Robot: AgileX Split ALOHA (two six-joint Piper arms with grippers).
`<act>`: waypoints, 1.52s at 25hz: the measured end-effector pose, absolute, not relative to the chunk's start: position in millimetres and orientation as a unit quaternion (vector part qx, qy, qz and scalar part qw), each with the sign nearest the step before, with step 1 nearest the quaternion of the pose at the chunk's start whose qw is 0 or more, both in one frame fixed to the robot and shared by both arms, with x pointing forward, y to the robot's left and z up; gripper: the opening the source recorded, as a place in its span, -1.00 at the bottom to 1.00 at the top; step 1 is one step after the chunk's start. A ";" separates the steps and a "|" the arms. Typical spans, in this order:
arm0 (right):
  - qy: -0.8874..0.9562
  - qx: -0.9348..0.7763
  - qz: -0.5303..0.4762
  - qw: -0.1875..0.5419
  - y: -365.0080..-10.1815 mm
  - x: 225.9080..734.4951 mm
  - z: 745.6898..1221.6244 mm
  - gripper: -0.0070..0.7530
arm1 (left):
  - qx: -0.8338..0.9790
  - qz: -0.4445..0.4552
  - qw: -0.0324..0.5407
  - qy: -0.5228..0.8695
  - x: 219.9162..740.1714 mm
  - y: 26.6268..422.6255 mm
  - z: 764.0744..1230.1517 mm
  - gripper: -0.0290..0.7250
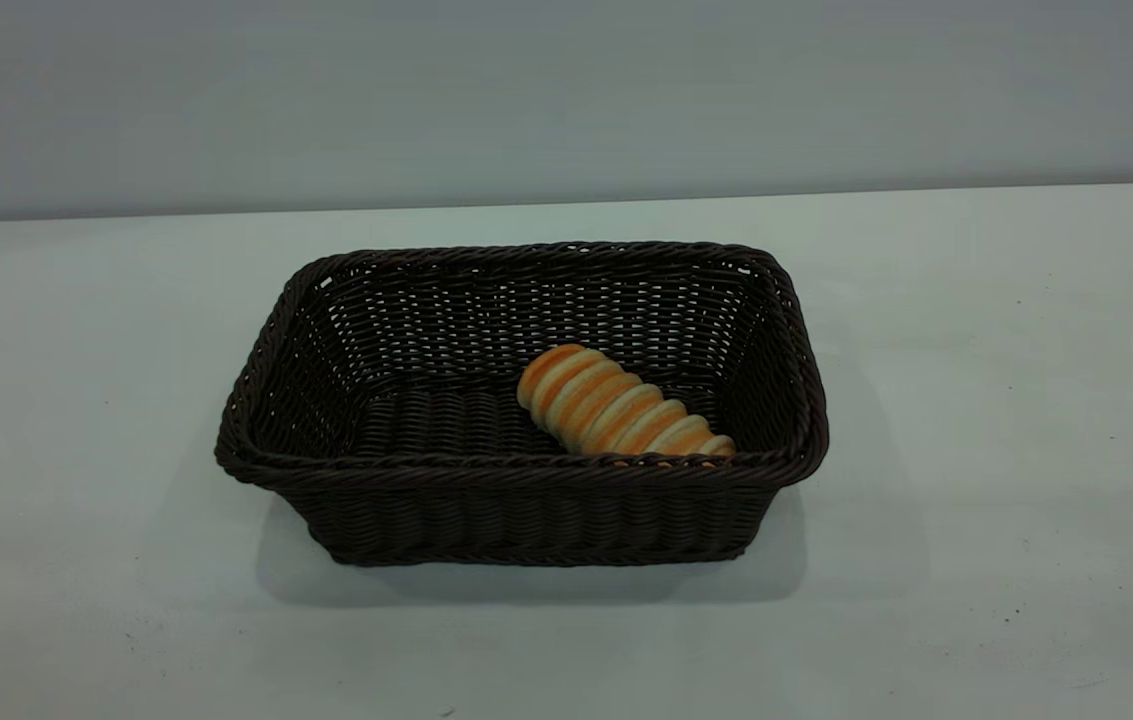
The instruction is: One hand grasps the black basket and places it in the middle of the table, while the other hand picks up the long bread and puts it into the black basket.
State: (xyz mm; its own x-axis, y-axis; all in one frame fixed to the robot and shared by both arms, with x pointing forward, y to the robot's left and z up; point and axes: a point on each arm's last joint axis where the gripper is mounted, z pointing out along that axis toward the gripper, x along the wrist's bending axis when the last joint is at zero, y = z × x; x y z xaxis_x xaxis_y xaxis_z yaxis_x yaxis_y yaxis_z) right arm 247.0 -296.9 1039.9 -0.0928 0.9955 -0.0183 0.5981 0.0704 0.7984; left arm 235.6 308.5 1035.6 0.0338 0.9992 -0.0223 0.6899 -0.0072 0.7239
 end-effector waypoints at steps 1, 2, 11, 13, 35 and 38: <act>0.664 0.600 0.324 0.306 -296.9 247.0 1039.9 0.13 | 0.650 0.274 0.295 0.644 232.8 308.9 1035.5 0.49; 0.664 0.600 0.324 0.306 -296.9 247.0 1039.9 0.13 | 0.643 0.280 0.299 0.646 230.3 309.1 1035.3 0.49; 0.664 0.600 0.324 0.306 -296.8 247.0 1039.9 0.13 | 0.630 0.298 0.317 0.644 222.0 309.9 1034.2 0.49; 0.661 0.603 0.323 0.307 -296.8 247.0 1039.9 0.13 | 0.629 0.298 0.317 0.644 222.0 310.0 1034.3 0.49; 0.646 0.619 0.316 0.315 -297.2 247.2 1039.9 0.12 | 0.607 0.309 0.306 0.665 221.4 308.9 1034.3 0.49; 0.646 0.619 0.316 0.315 -297.2 247.2 1039.9 0.12 | 0.607 0.309 0.306 0.665 221.4 308.9 1034.3 0.49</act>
